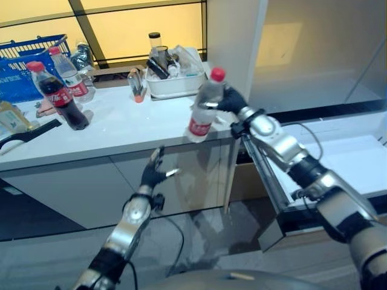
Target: Take the drinks into the refrigerator
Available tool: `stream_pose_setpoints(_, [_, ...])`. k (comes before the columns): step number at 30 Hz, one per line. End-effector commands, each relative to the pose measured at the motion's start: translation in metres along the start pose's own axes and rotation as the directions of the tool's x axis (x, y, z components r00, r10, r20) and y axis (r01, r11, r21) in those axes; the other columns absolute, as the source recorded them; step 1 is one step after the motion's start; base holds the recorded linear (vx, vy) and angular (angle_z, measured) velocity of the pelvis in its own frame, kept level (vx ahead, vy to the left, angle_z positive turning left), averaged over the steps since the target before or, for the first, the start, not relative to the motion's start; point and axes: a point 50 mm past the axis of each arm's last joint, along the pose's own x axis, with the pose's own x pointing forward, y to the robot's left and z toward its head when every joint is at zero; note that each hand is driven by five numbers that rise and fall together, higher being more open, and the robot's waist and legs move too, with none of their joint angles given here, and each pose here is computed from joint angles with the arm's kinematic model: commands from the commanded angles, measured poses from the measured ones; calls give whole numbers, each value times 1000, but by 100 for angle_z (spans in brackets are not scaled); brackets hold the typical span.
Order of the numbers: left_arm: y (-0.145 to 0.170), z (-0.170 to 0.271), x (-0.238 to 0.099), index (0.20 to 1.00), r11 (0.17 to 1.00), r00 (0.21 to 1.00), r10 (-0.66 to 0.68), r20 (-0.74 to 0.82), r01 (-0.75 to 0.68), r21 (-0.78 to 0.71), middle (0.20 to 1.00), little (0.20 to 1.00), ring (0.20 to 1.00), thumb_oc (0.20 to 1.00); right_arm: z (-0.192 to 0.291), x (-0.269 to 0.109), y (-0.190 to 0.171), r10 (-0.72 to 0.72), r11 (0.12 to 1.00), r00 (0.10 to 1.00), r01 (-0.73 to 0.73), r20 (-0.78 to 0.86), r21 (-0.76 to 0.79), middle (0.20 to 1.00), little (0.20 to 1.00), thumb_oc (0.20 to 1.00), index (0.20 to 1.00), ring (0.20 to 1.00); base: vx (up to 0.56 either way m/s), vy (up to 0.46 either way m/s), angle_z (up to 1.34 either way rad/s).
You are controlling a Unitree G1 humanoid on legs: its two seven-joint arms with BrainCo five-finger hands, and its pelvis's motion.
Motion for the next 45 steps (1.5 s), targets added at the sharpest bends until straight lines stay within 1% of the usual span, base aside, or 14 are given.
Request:
stream_pose_setpoints(1, [8,36,15,1000,1000,987,-24,159,25,-1,1000,1000,1000,1000,78,9,-21,-85,995,932,62,353,74,200,200,200,200,200,-10,2,-6])
stream_pose_setpoints(7, [13,38,6,1000,998,984,-47,173,52,-24,1000,1000,1000,1000,88,-17,-47,-134,990,900,135,415,28,200,200,200,200,200,-6,10,-5])
stream_pose_setpoints(12, [17,33,0,1000,997,987,-31,156,42,-72,1000,1000,1000,1000,97,-56,-71,-191,978,853,210,486,16,200,200,200,200,200,-1,7,-2])
stream_pose_setpoints(20, [25,14,-11,1000,992,997,25,80,-15,-126,1000,1000,1000,1000,75,-126,-111,-436,888,774,453,460,80,200,200,200,200,200,8,4,-5])
stream_pose_setpoints(25, [30,4,-16,1000,991,998,45,38,-39,-130,1000,1000,1000,1000,46,-166,-144,-639,747,690,663,340,57,200,200,200,200,200,-2,-2,-6])
stream_pose_setpoints(27, [32,4,-18,1000,991,998,48,35,-43,-127,1000,1000,1000,1000,35,-178,-154,-688,697,669,717,281,0,200,200,200,200,200,2,-4,-2])
stream_pose_setpoints(28, [33,3,-19,1000,991,998,46,34,-42,-126,1000,1000,1000,1000,17,-190,-164,-745,646,637,763,197,-26,200,200,200,200,200,2,-5,-5])
stream_pose_setpoints(29, [32,3,-19,1000,991,998,46,34,-41,-126,1000,1000,1000,1000,16,-190,-164,-745,645,637,764,197,-27,200,200,200,200,200,-1,-8,-7])
stream_pose_setpoints(32, [33,8,-22,1000,993,999,11,48,-6,-115,1000,1000,1000,1000,-17,-208,-179,-825,552,563,819,39,-154,200,200,200,200,200,-10,-9,-7])
stream_pose_setpoints(34, [33,11,-23,1000,995,998,-4,59,9,-99,1000,1000,1000,1000,-27,-210,-181,-842,534,540,830,-8,-159,200,200,200,200,200,-6,-4,-4])
stream_pose_setpoints(35, [33,18,-23,1000,996,995,-42,88,48,-70,1000,1000,1000,1000,-43,-217,-187,-856,513,509,819,-86,-257,200,200,200,200,200,0,0,0])
stream_pose_setpoints(36, [33,18,-24,1000,996,995,-40,88,47,-71,1000,1000,1000,1000,-43,-216,-188,-856,514,511,818,-85,-257,200,200,200,200,200,0,0,0])
stream_pose_setpoints(39, [31,30,-26,1000,994,987,-93,134,101,-52,1000,1000,1000,1000,-69,-219,-193,-852,524,474,786,-223,-327,200,200,200,200,200,0,0,0])
stream_pose_setpoints(45, [23,45,-35,1000,979,964,-190,188,201,-44,1000,1000,1000,1000,-89,-199,-202,-800,600,475,627,-367,-497,200,200,200,200,200,-19,-1,1])
